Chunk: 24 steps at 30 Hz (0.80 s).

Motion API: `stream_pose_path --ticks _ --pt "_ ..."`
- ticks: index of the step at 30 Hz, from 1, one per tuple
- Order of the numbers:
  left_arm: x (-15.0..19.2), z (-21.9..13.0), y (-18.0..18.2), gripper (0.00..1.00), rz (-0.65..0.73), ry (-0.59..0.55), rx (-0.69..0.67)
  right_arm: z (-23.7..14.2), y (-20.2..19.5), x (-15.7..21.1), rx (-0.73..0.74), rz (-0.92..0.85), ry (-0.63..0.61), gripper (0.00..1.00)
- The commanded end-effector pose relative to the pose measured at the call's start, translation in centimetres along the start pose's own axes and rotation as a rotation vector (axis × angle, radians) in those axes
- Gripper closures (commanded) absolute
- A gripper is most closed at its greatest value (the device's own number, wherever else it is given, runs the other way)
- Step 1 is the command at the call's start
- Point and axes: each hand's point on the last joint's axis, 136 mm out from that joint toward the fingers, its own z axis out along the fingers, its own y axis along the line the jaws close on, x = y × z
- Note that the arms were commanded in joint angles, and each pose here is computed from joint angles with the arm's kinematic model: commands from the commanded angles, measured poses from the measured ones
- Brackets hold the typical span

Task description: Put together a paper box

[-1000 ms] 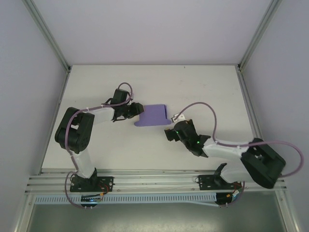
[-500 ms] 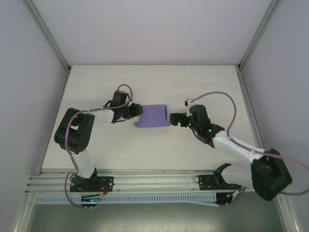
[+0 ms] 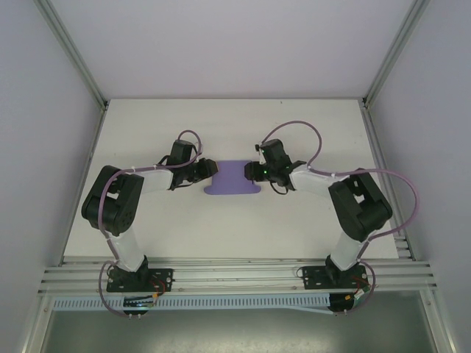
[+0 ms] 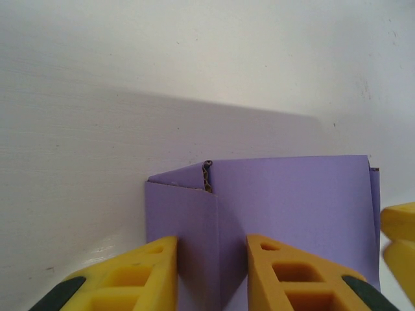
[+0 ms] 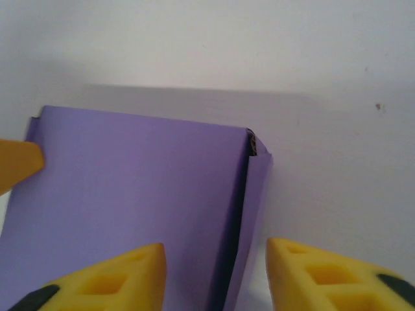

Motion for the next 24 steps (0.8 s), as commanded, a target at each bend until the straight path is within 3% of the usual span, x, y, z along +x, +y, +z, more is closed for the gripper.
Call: stream_pose_path --ticks 1,8,12,16,17,20,24 --pt "5.3 0.5 5.4 0.73 -0.074 0.154 -0.169 0.9 0.0 0.3 -0.003 0.006 0.044 0.63" --pt "5.5 0.6 5.2 0.76 -0.067 0.166 -0.156 2.4 0.9 1.7 -0.025 0.011 0.107 0.84" --pt "5.6 0.4 5.2 0.79 -0.052 0.164 -0.148 2.7 0.9 2.4 0.011 -0.01 0.145 0.83" --pt "5.8 0.4 5.3 0.89 -0.078 0.164 -0.148 1.5 1.1 1.1 0.017 0.013 0.099 0.8" --pt "5.8 0.5 5.3 0.94 -0.084 0.164 -0.144 1.2 1.3 0.7 0.009 0.013 0.086 0.77" --pt "6.0 0.4 5.5 0.98 -0.102 0.149 -0.138 -0.1 1.5 -0.6 0.005 0.024 0.046 0.54" --pt "5.7 0.0 5.7 1.0 -0.15 0.125 -0.109 -1.7 1.4 -1.4 -0.015 0.052 0.02 0.39"
